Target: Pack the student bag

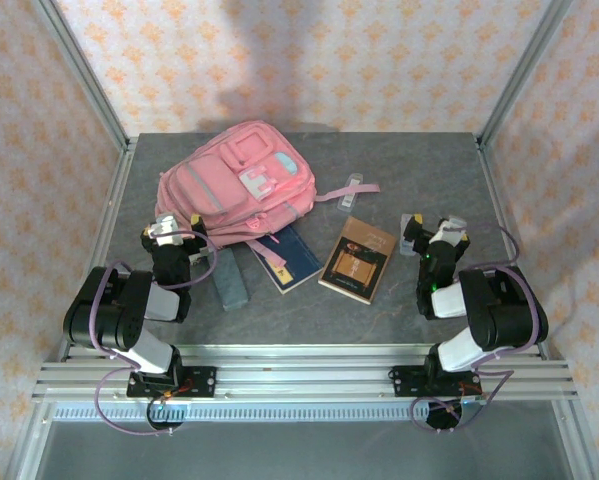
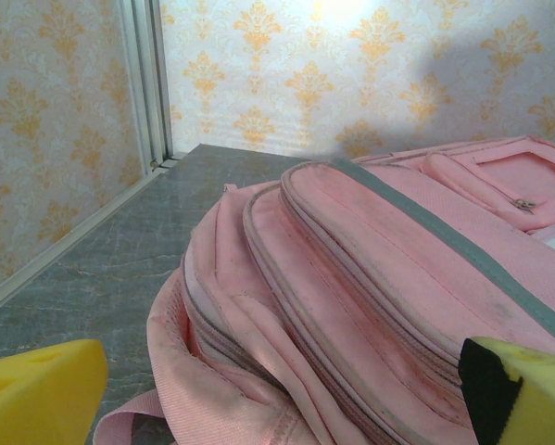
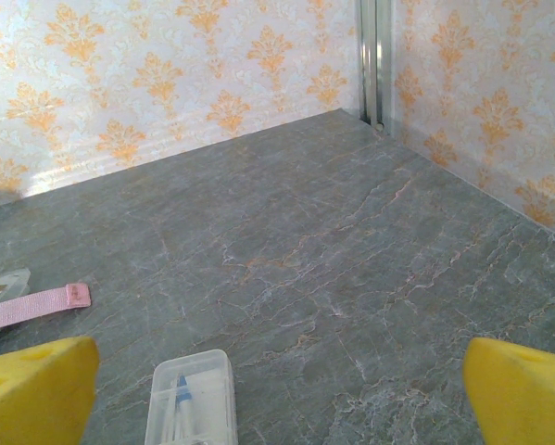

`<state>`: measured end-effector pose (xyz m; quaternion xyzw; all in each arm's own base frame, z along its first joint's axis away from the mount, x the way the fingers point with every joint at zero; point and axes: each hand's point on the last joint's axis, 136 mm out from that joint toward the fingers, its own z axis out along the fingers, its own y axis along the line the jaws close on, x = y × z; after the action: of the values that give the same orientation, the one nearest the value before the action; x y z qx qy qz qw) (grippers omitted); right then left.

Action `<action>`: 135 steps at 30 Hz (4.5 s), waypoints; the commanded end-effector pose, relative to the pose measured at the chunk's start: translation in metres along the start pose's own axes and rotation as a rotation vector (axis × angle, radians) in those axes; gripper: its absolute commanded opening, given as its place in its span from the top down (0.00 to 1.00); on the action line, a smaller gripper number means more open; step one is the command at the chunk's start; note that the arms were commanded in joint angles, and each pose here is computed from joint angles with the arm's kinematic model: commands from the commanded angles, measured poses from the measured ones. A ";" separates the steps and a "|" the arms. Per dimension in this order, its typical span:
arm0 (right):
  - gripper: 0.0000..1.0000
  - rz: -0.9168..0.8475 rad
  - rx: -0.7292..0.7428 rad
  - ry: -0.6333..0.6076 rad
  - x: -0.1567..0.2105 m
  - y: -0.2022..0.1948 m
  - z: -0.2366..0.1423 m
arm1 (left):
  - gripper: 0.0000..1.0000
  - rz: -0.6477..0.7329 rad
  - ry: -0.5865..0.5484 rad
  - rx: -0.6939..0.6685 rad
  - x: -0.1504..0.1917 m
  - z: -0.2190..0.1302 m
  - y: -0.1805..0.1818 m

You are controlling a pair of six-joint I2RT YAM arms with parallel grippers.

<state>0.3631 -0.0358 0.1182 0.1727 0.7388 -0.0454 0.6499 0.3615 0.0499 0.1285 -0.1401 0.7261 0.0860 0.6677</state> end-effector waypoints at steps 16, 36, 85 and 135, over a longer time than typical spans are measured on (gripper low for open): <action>0.47 0.485 -0.427 0.414 -0.085 0.126 0.027 | 0.37 -0.663 0.158 0.213 -0.080 -0.010 -0.045; 0.45 0.389 -0.696 1.004 0.094 0.336 0.028 | 0.55 -0.620 0.580 0.203 0.036 -0.038 -0.082; 1.00 0.932 -0.572 0.672 -0.068 0.251 -0.003 | 0.46 -0.291 0.526 0.750 -0.020 -0.058 -0.243; 1.00 0.856 -0.426 0.731 -0.023 0.209 0.053 | 1.00 0.000 0.589 0.505 0.030 -0.020 -0.212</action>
<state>0.4463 0.1705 0.1488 0.3134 0.7882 0.4550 0.2712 0.4099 -0.1748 0.1094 0.0264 0.8805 -0.1594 0.4456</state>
